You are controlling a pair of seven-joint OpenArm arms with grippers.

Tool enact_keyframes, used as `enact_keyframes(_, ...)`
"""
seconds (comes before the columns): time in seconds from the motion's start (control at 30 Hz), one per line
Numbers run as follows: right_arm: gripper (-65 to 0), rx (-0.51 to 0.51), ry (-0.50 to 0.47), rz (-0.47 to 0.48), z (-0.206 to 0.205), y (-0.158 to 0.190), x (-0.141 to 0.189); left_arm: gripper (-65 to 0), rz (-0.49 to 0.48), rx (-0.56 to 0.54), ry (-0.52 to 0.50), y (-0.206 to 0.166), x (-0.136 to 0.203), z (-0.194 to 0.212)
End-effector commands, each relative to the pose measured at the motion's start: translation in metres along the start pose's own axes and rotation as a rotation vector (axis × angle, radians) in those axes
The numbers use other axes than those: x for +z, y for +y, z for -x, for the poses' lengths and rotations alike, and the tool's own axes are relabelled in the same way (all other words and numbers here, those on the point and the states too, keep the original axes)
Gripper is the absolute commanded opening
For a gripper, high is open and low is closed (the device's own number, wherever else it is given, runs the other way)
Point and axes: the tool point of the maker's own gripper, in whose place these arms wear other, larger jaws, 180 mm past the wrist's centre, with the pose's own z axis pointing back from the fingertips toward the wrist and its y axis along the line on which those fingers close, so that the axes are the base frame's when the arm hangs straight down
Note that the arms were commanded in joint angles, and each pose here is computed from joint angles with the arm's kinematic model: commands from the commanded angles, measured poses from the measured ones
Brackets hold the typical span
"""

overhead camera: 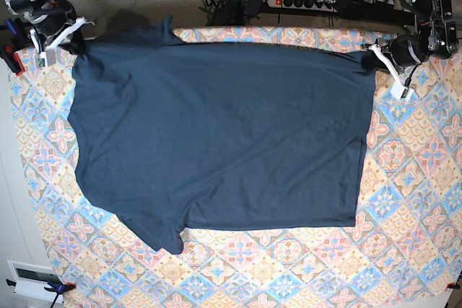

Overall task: Layout the t-shirt on the table in an organized manner, then fold the t-shirt properly
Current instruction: 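Lift the shirt edge with both grippers and shift it toward the robot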

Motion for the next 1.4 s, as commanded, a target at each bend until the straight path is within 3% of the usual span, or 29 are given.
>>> enact_keyframes(0.0,-64.7,0.019,-0.047,-0.002,-0.013,-0.001,0.009,-65.0,-0.007,-0.023,-0.023,0.001,0.008,-0.009)
enact_keyframes(0.13,-64.7,-0.022,-0.068,-0.053,-0.010,0.009,0.017,-65.0,0.021,-0.060,-0.060,-0.018,0.011,-0.018)
enact_keyframes(0.4,-64.7,-0.029,-0.094,-0.056,-0.016,0.008,0.018,-65.0,0.045,0.008,-0.297,-0.023,0.043,-0.066)
enact_keyframes(0.67,-64.7,0.001,-0.242,-0.062,-0.071,0.007,0.006,-65.0,0.092,0.060,-0.444,-0.030,0.047,-0.100)
enact_keyframes(0.77,-64.7,0.021,-0.295,-0.058,-0.094,0.007,0.001,-65.0,0.114,0.138,-0.467,-0.026,0.036,-0.100)
enact_keyframes(0.97,-64.7,0.097,-0.270,0.054,-0.129,-0.011,-0.012,-65.0,0.143,0.255,-0.485,-0.012,0.015,-0.102)
enact_keyframes(1.1,-64.7,0.090,-0.237,0.096,-0.130,-0.024,-0.022,-65.0,0.154,0.306,-0.498,-0.001,0.007,-0.110)
enact_keyframes(1.37,-64.8,-0.025,-0.214,0.004,-0.132,-0.025,-0.065,-65.0,0.182,0.377,-0.532,0.015,-0.006,-0.133)
